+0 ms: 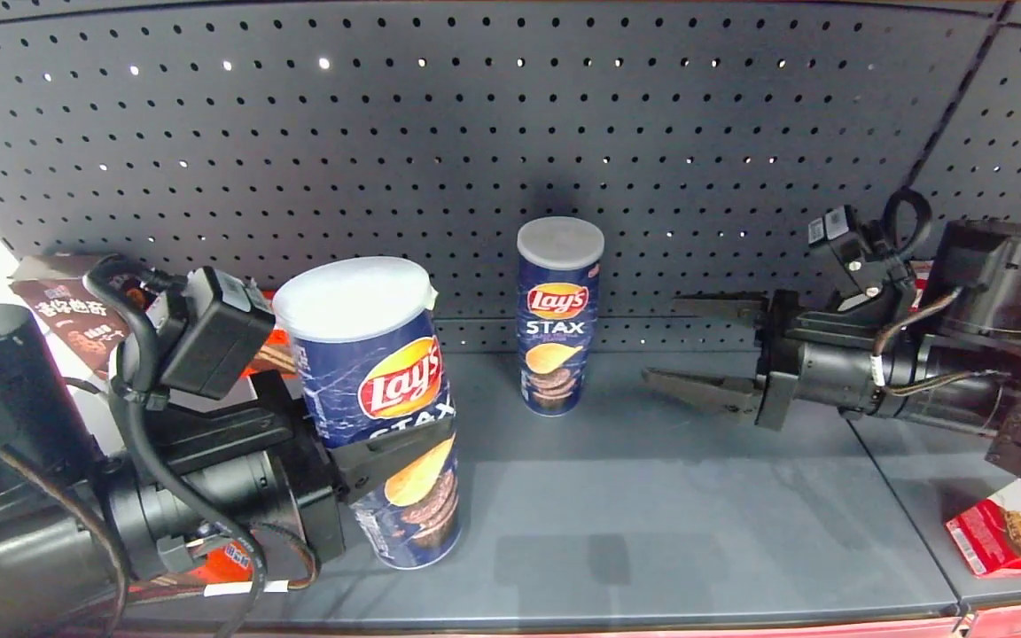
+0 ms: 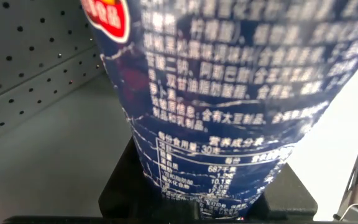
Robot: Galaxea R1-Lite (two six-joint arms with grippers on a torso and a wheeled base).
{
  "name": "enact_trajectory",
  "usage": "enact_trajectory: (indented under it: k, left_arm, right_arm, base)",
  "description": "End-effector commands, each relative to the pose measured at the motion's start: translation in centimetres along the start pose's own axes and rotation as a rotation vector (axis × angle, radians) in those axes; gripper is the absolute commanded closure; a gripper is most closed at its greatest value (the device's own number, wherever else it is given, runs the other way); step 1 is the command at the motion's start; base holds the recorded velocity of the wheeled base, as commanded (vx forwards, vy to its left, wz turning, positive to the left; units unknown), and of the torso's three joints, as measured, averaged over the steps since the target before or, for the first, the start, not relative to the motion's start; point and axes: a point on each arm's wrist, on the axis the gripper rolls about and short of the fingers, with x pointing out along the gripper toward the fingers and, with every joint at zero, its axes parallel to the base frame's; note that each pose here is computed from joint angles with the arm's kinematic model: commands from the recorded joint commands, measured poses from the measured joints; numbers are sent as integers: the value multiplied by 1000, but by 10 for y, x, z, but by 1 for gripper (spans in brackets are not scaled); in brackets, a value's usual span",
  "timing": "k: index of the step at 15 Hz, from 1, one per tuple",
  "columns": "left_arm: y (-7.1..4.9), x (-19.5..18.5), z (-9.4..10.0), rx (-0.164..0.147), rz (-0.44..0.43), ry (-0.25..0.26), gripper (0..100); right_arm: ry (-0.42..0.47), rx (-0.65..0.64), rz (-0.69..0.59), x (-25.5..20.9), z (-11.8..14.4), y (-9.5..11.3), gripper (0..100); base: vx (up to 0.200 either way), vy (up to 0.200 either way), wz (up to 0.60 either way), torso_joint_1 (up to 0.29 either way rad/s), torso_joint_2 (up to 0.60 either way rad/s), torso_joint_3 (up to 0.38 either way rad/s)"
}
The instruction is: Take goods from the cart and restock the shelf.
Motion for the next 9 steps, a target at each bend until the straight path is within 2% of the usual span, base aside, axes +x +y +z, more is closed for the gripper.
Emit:
enact_trajectory:
  k: [1, 9]
  left_arm:
    - [1, 2, -1, -3, -1, 7, 100]
    - [3, 4, -3, -5, 3, 16, 100]
  right_arm:
    - [-7, -18, 60, 15, -16, -16, 0]
    - [-44, -48, 111, 58, -32, -47, 0]
  base:
    - [0, 0, 0, 0, 0, 0]
    - [0, 0, 0, 0, 0, 0]
